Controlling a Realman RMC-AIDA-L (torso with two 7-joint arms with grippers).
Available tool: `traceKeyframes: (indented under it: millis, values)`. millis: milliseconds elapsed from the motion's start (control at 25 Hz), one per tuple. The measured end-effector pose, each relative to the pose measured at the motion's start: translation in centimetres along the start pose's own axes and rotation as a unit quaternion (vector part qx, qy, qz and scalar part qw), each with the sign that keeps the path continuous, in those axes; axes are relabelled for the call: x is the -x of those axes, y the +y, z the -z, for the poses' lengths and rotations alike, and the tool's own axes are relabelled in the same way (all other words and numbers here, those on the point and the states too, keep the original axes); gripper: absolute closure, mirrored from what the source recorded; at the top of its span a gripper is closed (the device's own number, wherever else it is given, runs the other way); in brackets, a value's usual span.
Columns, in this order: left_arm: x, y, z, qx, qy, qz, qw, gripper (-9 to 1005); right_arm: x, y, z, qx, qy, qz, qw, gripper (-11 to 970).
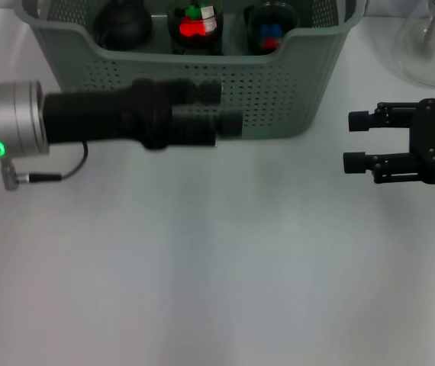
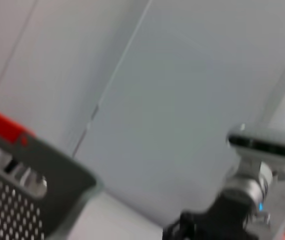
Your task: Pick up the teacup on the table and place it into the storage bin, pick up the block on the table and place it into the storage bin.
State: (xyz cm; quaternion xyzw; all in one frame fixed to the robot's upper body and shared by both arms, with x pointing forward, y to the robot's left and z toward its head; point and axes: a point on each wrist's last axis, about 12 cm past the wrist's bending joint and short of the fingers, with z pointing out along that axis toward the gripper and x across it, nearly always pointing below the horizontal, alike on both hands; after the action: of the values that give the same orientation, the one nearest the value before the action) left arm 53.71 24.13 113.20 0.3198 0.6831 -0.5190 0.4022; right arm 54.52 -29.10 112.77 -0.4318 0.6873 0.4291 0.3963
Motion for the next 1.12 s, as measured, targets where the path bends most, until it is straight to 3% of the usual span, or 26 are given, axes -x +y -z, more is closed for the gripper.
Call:
traceKeyframes:
  millis: [360,640,1120]
  values:
    - [-2.6,0.9,0.7,0.017,0.048,-0.012,0.999,134,0.0,0.2,-0.9,0.024,0.01,0.023,0.999,180]
    - [-3.0,1.1,1.0,0.03,0.046,-0.025,0.998,135,0.8,-0.2,-2.1,0.037,0.03,0.033,0.998,180]
    - [-2.8,1.3,-0.4,0.016,0.051,-0.037,0.998,135,1.3,-0.6,-2.0,0.034,0.043,0.041,0.998,180]
